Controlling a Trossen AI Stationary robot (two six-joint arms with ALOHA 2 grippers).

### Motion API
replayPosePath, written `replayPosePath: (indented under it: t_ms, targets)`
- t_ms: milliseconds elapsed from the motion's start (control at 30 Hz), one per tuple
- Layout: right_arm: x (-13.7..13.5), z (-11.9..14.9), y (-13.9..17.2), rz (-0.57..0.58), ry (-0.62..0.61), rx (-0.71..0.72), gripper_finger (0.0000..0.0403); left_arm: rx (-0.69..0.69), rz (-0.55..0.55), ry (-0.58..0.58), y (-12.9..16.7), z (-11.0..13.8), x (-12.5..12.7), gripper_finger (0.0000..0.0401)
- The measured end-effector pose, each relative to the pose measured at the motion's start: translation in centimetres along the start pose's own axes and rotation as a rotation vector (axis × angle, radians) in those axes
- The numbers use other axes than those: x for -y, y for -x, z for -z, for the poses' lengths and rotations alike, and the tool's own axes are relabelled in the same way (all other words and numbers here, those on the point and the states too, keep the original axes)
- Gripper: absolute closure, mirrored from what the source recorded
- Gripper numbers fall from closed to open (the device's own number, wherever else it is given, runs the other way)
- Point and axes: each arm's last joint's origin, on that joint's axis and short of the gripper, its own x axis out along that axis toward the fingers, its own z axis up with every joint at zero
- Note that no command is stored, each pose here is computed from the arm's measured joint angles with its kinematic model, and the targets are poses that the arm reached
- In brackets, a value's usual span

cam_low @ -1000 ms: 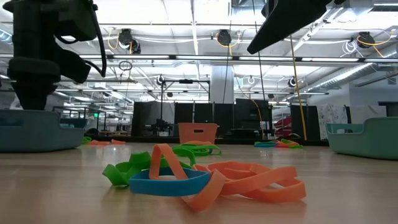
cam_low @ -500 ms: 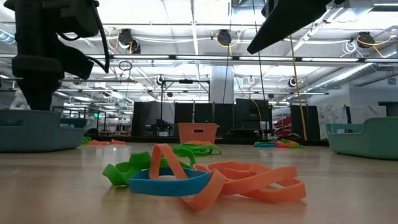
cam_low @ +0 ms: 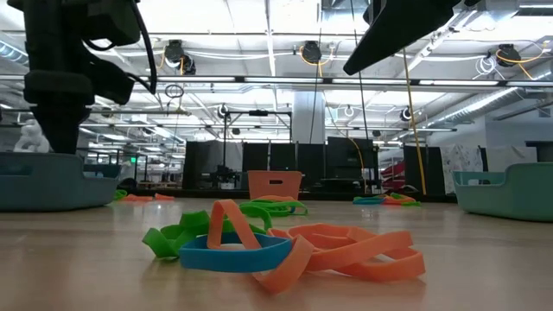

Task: Sort rubber bands into baskets
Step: Put the blue rubber band into the blue bin

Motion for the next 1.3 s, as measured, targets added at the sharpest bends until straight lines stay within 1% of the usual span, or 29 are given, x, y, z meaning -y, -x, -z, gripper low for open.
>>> replayPosePath:
  t_ms: [67,233,300,433,533,600,667,800,867,967,1067,1133,1200,1300]
  targets:
    - [0.0,0.0,0.0,0.000,0.000,0.000,0.0321,0.012,-0.010,0.004,0.0,0.0,0.0,0.0341]
    - [0.0,0.0,0.0,0.000,0.000,0.000,0.0321,0.029,-0.025,0.029,0.0,-0.1,-0.1,0.0279]
    - [0.0,0.0,0.0,0.000,0.000,0.000,0.0321,0.025,-0.029,0.027,0.0,-0.1,-0.1,0.0263]
    - [0.0,0.0,0.0,0.000,0.008,0.000,0.0321,0.020,-0.040,0.042,0.0,-0.2,-0.4,0.0253]
    - [0.0,0.0,0.0,0.012,0.008,0.004,0.0321,0.046,-0.036,0.043,0.5,-0.6,-0.6,0.0253]
    - [0.1,0.0,0.0,0.037,-0.006,0.012,0.0321,0.106,-0.023,0.047,1.6,-1.2,-0.4,0.0253]
    - [0.3,-0.1,0.0,0.070,-0.026,0.020,0.0321,0.206,-0.012,0.036,3.0,-1.9,-0.2,0.0253]
    - [1.3,0.0,-0.5,0.112,-0.058,-0.009,0.0321,0.506,0.051,-0.073,5.1,-3.2,1.2,0.0253]
    - [2.6,0.2,-1.1,0.149,-0.078,-0.058,0.0321,0.637,0.064,-0.119,5.3,-3.7,2.0,0.0253]
    - [5.6,0.9,-2.1,0.196,-0.119,-0.207,0.0321,0.736,0.101,-0.174,4.9,-4.5,2.6,0.0253]
    - [9.5,1.7,-2.9,0.251,-0.183,-0.358,0.0321,0.820,0.195,-0.222,4.5,-5.3,3.0,0.0253]
    - [12.4,2.0,-3.6,0.285,-0.222,-0.421,0.0321,0.915,0.285,-0.271,4.6,-5.6,3.4,0.0253]
    - [15.5,2.3,-4.5,0.276,-0.278,-0.458,0.0321,1.032,0.371,-0.316,4.7,-5.8,3.6,0.0253]
    - [19.6,3.1,-5.8,0.237,-0.369,-0.454,0.0321,1.193,0.484,-0.323,4.4,-5.6,3.8,0.0253]
